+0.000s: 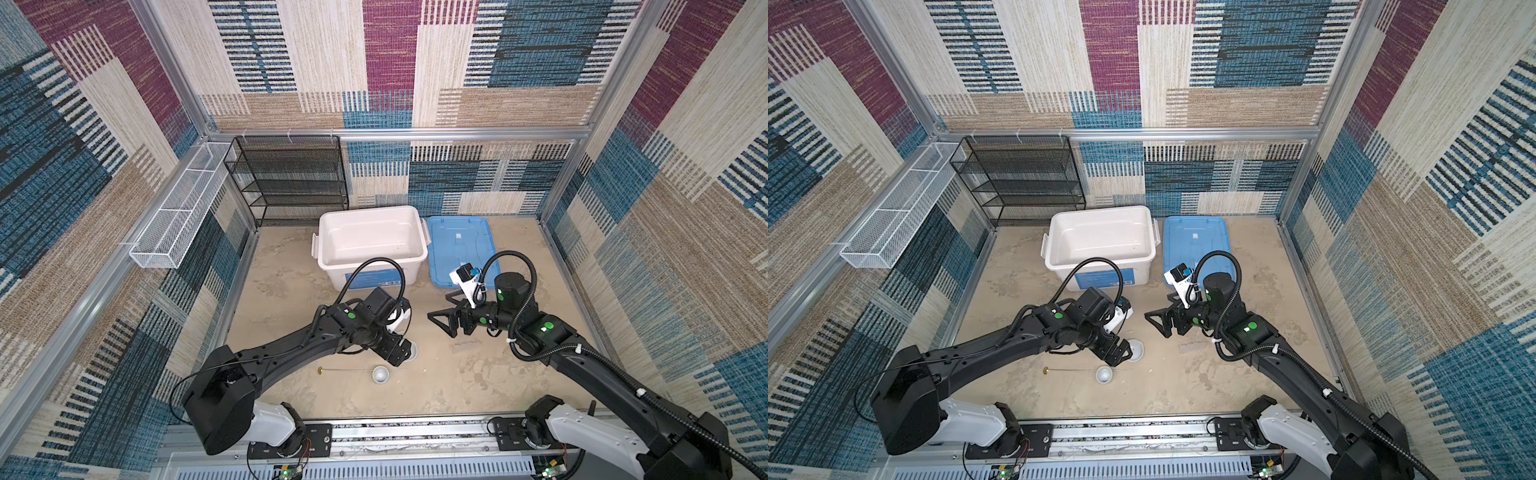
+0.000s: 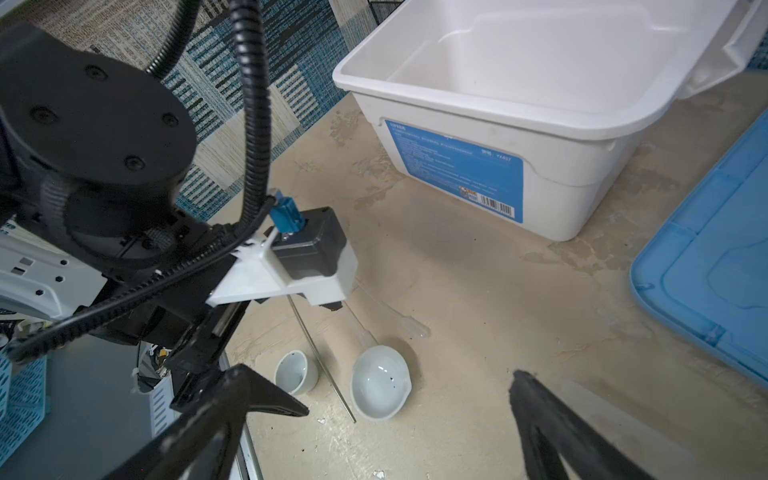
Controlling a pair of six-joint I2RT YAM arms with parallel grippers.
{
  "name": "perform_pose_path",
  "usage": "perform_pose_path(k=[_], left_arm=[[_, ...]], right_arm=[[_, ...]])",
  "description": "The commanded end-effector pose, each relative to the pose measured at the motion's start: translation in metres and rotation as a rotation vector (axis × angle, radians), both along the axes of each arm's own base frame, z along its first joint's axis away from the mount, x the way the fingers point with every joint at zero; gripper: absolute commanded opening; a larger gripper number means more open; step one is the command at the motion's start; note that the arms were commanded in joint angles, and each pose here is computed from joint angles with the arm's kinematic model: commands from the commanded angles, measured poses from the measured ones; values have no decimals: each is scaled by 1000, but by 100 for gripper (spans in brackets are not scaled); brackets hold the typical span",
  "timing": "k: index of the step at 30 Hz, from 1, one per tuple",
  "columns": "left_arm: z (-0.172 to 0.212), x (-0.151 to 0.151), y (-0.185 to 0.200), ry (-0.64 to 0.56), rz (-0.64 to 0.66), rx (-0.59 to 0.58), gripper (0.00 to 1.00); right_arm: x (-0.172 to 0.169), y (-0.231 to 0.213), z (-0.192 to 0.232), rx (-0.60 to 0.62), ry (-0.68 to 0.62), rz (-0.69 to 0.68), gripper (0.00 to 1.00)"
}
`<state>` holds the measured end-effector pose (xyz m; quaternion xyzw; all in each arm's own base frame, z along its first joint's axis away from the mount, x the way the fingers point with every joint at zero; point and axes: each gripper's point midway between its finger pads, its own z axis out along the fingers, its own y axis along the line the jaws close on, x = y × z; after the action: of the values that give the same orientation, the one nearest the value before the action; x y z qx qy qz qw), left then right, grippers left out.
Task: Organize the chemistry lab equipment
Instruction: 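Grasp the larger white porcelain dish with left gripper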
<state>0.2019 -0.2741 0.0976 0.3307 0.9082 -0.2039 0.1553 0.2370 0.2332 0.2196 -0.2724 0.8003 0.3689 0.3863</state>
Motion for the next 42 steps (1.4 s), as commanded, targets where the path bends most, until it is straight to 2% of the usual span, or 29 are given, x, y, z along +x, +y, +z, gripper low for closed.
perform_pose_path(k=[1,7,11,29,34,42], left_arm=[[-3,17,-15,-52,42,-42,98],[-27,22,-9,-109,65,69,95],[-36,25,-13,-123,68,77,92],[-63,19,-28,-131,19,180,91],[-67,24,-22,-169,40,238,90],[-72,23,-21,-176,48,250,89]], right_arm=[[-3,2,1,23,26,2,99],[0,1,-1,11,27,-7,99],[-1,2,2,18,19,-1,99],[-1,1,-3,1,35,-5,99],[-1,1,-6,1,44,-7,99],[1,-1,-5,-2,34,-20,99]])
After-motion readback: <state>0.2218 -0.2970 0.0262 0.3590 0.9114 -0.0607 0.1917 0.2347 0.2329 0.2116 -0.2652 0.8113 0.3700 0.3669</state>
